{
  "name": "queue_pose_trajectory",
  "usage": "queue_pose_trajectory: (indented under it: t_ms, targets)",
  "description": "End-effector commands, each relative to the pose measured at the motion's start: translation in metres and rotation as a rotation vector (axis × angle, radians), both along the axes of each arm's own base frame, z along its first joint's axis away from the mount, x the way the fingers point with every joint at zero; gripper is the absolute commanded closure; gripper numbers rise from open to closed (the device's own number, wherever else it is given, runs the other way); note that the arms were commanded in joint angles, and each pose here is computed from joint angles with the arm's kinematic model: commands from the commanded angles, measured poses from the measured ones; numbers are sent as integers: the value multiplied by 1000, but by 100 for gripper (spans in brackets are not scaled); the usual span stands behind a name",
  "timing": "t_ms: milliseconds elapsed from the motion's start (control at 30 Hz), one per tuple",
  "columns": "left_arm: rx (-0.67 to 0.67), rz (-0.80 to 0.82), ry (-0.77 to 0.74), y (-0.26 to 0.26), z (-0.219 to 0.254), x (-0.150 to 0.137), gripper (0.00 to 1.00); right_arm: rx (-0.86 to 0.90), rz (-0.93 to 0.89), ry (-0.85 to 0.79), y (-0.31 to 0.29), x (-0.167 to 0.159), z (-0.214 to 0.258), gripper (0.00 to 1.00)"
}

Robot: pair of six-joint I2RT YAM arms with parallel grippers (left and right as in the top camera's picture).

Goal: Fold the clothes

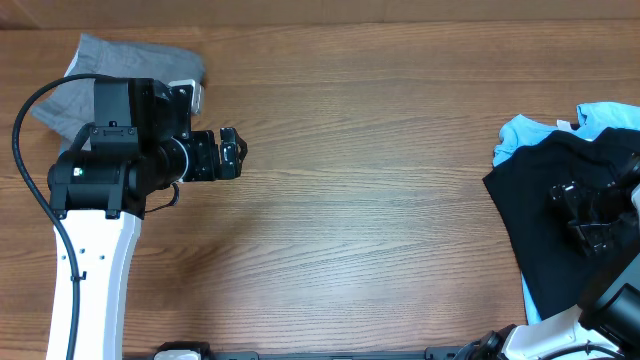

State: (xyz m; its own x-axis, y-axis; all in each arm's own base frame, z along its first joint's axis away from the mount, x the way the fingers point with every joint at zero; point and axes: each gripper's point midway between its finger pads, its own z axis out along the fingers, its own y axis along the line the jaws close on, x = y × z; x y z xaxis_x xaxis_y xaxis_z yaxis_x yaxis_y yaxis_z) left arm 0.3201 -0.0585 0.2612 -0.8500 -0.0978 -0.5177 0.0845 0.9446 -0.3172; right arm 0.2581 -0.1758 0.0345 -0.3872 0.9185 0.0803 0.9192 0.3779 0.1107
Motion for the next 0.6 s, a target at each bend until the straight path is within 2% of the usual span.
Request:
queue_pose_trajectory:
  t_ms: [0,167,233,300,367,433,467,567]
  targets:
    - [-3,-31,-33,-5,11,1,0,-5,-19,30,0,-7,-2,9]
    - [-3,-31,-33,-5,11,1,0,-14,-41,74,1,-17,-7,10]
    - [-3,-32,-33,-5,11,1,0,-5,-44,66,3,-16,-9,16]
    - [-3,-31,-36,-5,11,2,0,14,-44,48,6,-13,-9,27]
    - [-3,-31,-40,-5,12,2,0,41,-23,15,11,-8,-8,44]
    - [-3,-31,-45,-5,12,3,0,78,15,-38,16,2,-4,72]
    - [-3,-31,-47,-5,13,4,0,100,39,-73,19,8,1,78]
    - [-3,-31,-47,-5,13,4,0,132,105,-178,25,25,23,87]
